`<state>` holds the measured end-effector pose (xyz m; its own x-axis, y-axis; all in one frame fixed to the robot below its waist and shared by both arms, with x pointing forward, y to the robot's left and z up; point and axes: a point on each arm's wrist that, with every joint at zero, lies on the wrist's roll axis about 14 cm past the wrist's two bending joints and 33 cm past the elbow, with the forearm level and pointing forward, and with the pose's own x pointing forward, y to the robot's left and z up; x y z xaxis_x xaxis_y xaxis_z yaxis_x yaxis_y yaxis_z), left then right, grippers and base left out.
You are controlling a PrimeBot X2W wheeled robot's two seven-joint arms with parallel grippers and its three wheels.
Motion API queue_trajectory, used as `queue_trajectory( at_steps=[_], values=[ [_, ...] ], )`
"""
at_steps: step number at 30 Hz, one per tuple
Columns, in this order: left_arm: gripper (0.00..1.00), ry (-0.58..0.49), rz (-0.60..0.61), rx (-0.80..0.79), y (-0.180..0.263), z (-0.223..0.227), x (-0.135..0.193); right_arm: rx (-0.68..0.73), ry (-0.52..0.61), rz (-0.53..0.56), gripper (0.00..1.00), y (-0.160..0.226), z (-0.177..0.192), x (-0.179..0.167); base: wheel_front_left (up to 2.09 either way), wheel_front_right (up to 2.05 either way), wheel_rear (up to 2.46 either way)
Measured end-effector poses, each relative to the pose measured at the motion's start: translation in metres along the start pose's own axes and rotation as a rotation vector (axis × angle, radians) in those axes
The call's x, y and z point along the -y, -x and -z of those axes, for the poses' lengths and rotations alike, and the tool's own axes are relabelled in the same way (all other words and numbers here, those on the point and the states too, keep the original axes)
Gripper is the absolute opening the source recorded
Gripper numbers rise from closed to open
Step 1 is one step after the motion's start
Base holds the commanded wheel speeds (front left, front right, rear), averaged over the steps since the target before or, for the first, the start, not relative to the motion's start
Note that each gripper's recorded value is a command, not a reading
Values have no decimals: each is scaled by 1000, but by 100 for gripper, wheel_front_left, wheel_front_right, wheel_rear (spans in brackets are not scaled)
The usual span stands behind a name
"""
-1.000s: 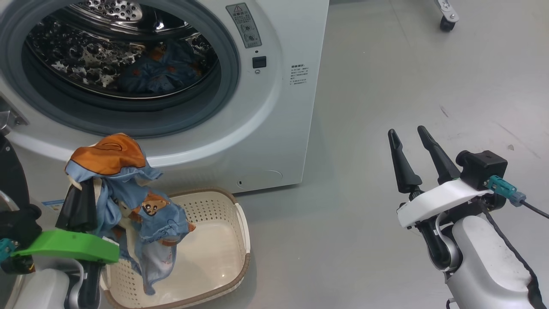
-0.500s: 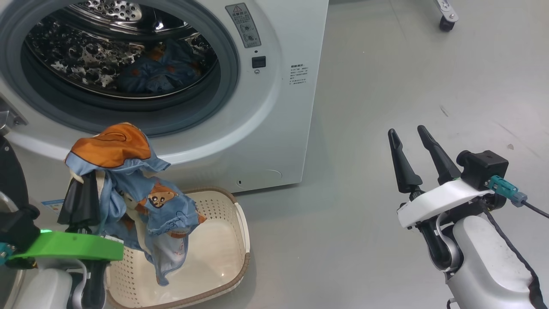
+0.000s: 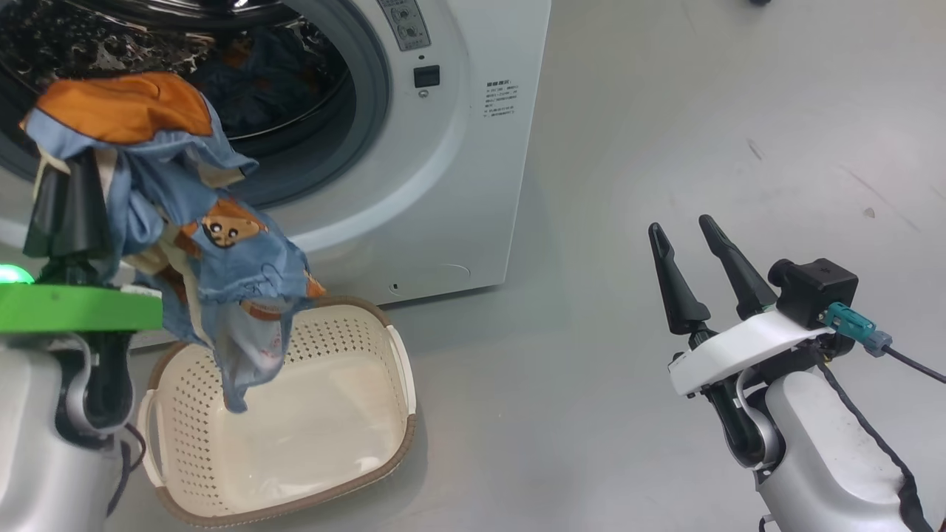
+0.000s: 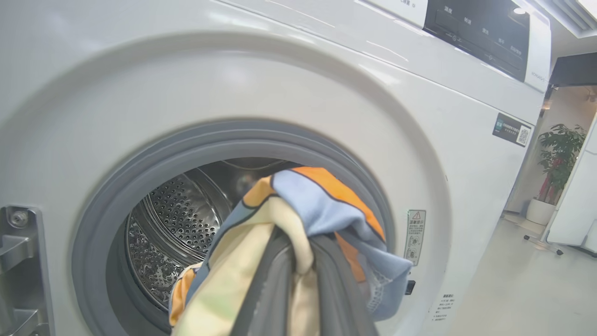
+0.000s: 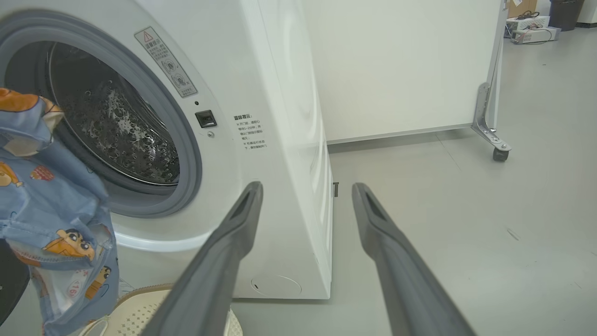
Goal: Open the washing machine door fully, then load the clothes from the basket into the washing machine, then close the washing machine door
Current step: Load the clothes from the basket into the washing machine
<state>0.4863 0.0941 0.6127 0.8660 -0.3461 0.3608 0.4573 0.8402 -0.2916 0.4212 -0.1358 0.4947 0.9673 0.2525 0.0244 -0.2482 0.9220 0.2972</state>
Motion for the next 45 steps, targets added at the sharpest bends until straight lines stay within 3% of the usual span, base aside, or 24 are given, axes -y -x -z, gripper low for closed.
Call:
queue_trajectory(
  at_steps=[8,14,26,33,42,45],
  values=[
    [0,-6,42,-20,-38,10,-2,-32,-9,33,100,-2,13,13,0,0,0],
    [0,-2,-6,-183,-53,66,-30,-45,-18,55,100,-13,21,23,0,0,0],
    [0,-5,-85,-334,-88,139,-81,-78,-44,112,100,-29,44,44,0,0,0],
    [0,-10,-85,-397,-105,182,-93,-126,-46,175,100,-24,64,64,0,0,0],
    [0,-16,-105,-435,-124,220,-109,-142,-31,221,100,-24,71,81,0,0,0],
    [0,-7,-95,-344,-143,209,-106,-150,-20,244,100,-20,72,88,0,0,0]
  ],
)
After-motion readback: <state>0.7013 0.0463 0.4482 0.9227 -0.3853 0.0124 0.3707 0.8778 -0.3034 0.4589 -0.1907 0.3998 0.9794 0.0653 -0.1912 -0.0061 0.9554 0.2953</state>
